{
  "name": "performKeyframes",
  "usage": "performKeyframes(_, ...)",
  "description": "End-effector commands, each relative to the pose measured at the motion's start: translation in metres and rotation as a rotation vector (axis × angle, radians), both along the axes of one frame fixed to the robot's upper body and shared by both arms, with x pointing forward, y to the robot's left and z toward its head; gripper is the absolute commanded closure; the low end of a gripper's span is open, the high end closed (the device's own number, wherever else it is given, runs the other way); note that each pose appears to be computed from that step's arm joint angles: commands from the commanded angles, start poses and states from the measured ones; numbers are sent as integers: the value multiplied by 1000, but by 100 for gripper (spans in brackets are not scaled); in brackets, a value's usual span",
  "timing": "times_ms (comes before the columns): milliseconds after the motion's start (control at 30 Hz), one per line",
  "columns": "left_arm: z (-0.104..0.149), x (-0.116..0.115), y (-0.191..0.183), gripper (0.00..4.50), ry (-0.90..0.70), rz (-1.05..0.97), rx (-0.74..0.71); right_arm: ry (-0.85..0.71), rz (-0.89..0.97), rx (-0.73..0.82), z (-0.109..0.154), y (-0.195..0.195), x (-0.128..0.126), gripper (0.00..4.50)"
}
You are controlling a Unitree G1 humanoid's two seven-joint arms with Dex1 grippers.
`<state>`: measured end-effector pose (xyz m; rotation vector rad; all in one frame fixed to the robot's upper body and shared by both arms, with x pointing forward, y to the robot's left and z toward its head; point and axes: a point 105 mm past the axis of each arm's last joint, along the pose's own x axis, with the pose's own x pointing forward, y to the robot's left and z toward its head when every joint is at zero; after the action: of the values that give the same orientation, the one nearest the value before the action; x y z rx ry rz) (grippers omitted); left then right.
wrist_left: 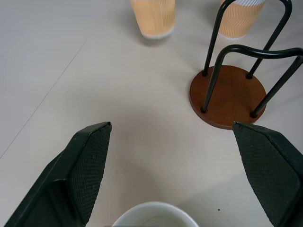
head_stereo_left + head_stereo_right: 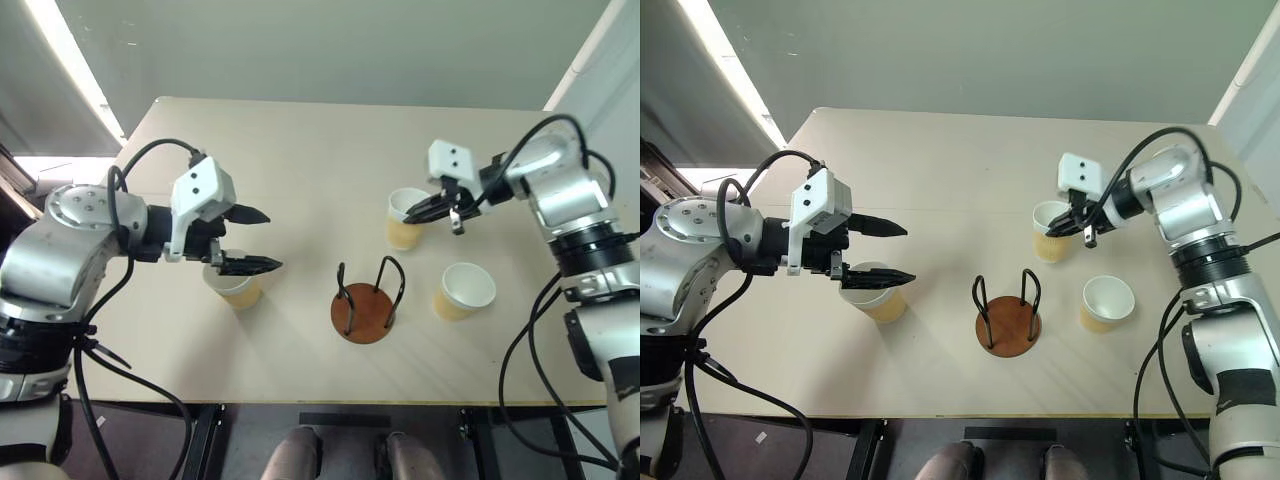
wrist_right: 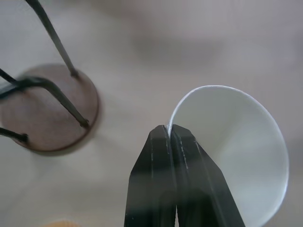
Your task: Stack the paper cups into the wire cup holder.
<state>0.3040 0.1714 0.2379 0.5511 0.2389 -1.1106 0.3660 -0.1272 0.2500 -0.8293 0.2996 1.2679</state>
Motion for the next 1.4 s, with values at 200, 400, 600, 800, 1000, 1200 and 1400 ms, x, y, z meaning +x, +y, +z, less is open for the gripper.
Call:
performKeyframes(200, 3, -1, -4, 10, -28, -38, 4, -142, 136, 60, 72, 14, -58, 448)
performKeyframes(400, 1, 2, -8, 10, -18, -64, 5, -167, 272, 83, 92, 42, -103, 448)
performKeyframes(600, 1, 3, -17, 10, -13, -105, 1, -141, 333, 96, 85, 61, -116, 448)
performKeyframes(800, 1, 3, -17, 10, -10, -116, 8, -108, 322, 77, 69, 62, -110, 448)
performKeyframes(1000, 1, 2, -14, 10, -7, -114, 12, -81, 314, 37, 57, 57, -108, 448)
performKeyframes(1200, 2, 4, -15, 10, -10, -117, 13, -54, 317, 3, 43, 52, -111, 448)
performKeyframes(1400, 3, 6, -16, 10, -15, -120, 14, -31, 332, -1, 38, 52, -118, 448)
